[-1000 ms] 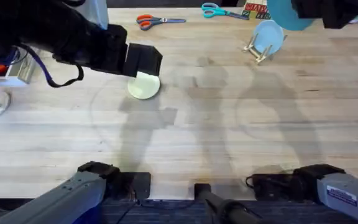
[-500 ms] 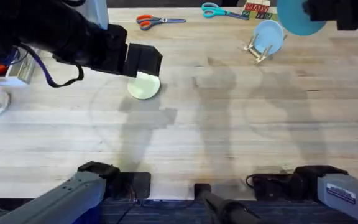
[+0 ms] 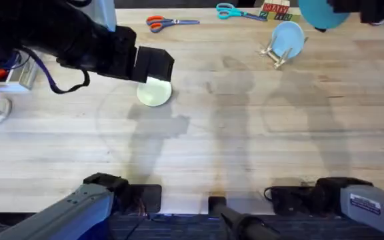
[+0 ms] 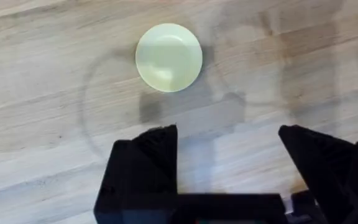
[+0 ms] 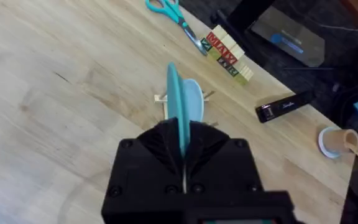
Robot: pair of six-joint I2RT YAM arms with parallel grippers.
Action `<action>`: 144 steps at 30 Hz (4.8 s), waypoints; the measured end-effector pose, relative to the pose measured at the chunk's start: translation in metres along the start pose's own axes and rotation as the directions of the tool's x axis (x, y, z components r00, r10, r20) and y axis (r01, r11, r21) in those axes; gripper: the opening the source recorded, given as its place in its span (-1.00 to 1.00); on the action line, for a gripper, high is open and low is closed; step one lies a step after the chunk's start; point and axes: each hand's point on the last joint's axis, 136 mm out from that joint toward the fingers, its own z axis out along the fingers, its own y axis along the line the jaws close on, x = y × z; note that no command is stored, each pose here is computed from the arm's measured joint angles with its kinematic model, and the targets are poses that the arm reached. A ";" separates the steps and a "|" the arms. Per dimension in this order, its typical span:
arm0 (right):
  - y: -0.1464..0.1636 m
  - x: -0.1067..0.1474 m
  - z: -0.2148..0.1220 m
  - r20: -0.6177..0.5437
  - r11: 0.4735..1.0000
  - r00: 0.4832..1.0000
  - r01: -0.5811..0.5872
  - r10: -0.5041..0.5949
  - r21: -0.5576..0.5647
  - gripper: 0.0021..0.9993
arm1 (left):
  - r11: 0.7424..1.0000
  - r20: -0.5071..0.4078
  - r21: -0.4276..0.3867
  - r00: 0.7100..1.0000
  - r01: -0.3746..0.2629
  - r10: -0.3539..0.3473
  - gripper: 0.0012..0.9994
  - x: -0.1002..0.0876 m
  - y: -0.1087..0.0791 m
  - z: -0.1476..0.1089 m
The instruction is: Pick up the plates from the table one by one and place each into a slot on the dish rack.
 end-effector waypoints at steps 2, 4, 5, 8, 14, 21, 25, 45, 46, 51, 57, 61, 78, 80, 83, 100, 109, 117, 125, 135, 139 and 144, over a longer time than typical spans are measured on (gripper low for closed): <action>-0.001 0.002 0.010 -0.014 1.000 1.000 -0.002 0.002 -0.010 -0.95 | 1.000 0.000 0.000 1.000 0.000 0.000 0.99 0.000 0.000 0.000; -0.002 0.005 0.021 -0.027 1.000 1.000 -0.003 0.002 -0.018 -0.95 | 1.000 0.000 0.000 1.000 0.000 0.000 0.99 0.000 0.000 0.000; -0.003 0.005 0.025 -0.027 1.000 1.000 -0.003 0.002 -0.019 -0.95 | 1.000 0.000 0.000 1.000 0.000 0.000 0.99 0.000 0.000 0.000; -0.008 0.001 0.034 -0.013 1.000 1.000 0.002 -0.002 -0.008 -0.95 | 1.000 0.000 0.000 1.000 0.000 0.000 0.99 0.000 0.000 0.000; -0.022 0.002 0.037 -0.033 0.998 0.999 0.024 -0.022 0.062 -0.95 | 1.000 0.000 0.000 1.000 0.000 0.000 0.99 0.000 0.000 0.000; -0.025 0.004 0.037 -0.046 0.996 0.999 0.030 -0.026 0.079 -0.95 | 1.000 0.000 0.000 1.000 0.000 0.000 0.99 0.000 0.000 0.000; -0.025 0.004 0.037 -0.047 0.996 0.998 0.034 -0.030 0.080 -0.95 | 1.000 0.000 0.000 1.000 0.000 0.000 0.99 0.000 0.000 0.000; -0.018 0.028 0.079 -0.140 0.999 0.990 0.030 -0.027 0.017 -0.95 | 1.000 0.000 0.000 1.000 0.000 0.000 0.99 0.000 0.000 0.000; -0.018 0.029 0.080 -0.142 0.999 0.989 0.030 -0.027 0.015 -0.95 | 1.000 0.000 0.000 1.000 0.000 0.000 0.99 0.000 0.000 0.000; -0.013 0.029 0.084 -0.146 0.999 0.989 0.034 -0.034 0.002 -0.95 | 1.000 0.000 0.000 1.000 0.000 0.000 0.99 0.000 0.000 0.000; -0.012 0.031 0.087 -0.154 0.999 0.987 0.034 -0.035 -0.005 -0.95 | 1.000 0.000 0.000 1.000 0.000 0.000 0.99 0.000 0.000 0.000; -0.011 0.034 0.091 -0.167 0.999 0.985 0.032 -0.034 -0.012 -0.95 | 1.000 0.000 0.000 1.000 0.000 0.000 0.99 0.000 0.000 0.000; -0.006 0.047 0.108 -0.208 0.999 0.978 0.022 -0.030 -0.042 -0.95 | 1.000 0.000 0.000 1.000 0.000 0.000 0.99 0.000 0.000 0.000; -0.005 0.048 0.109 -0.211 0.999 0.977 0.021 -0.030 -0.044 -0.95 | 1.000 0.000 0.000 1.000 0.000 0.000 0.99 0.000 0.000 0.000; -0.005 0.050 0.113 -0.217 0.999 0.976 0.021 -0.031 -0.049 -0.95 | 1.000 0.000 0.000 1.000 0.000 0.000 0.99 0.000 0.000 0.000; -0.002 0.061 0.135 -0.245 0.997 0.969 0.014 -0.031 -0.070 -0.95 | 1.000 0.000 0.000 1.000 0.000 0.000 0.99 0.000 0.000 0.000; -0.002 0.061 0.136 -0.246 0.997 0.969 0.014 -0.031 -0.070 -0.95 | 1.000 0.000 0.000 1.000 0.000 0.000 0.99 0.000 0.000 0.000; 0.000 0.067 0.142 -0.260 0.997 0.965 0.010 -0.031 -0.081 -0.95 | 1.000 0.000 0.000 1.000 0.000 0.000 0.99 0.000 0.000 0.000; 0.003 0.072 0.148 -0.276 0.996 0.961 0.005 -0.030 -0.092 -0.95 | 1.000 0.000 0.000 1.000 0.000 0.000 0.99 0.000 0.000 0.000; 0.004 0.079 0.154 -0.295 0.995 0.955 -0.001 -0.028 -0.099 -0.95 | 1.000 0.000 0.000 1.000 0.000 0.000 0.99 0.000 0.000 0.000; 0.005 0.082 0.157 -0.304 0.995 0.952 -0.004 -0.028 -0.104 -0.95 | 1.000 0.000 0.000 1.000 0.000 0.000 0.99 0.000 0.000 0.000; 0.005 0.083 0.157 -0.305 0.995 0.952 -0.006 -0.027 -0.104 -0.95 | 1.000 0.000 0.000 1.000 0.000 0.000 0.99 0.000 0.000 0.000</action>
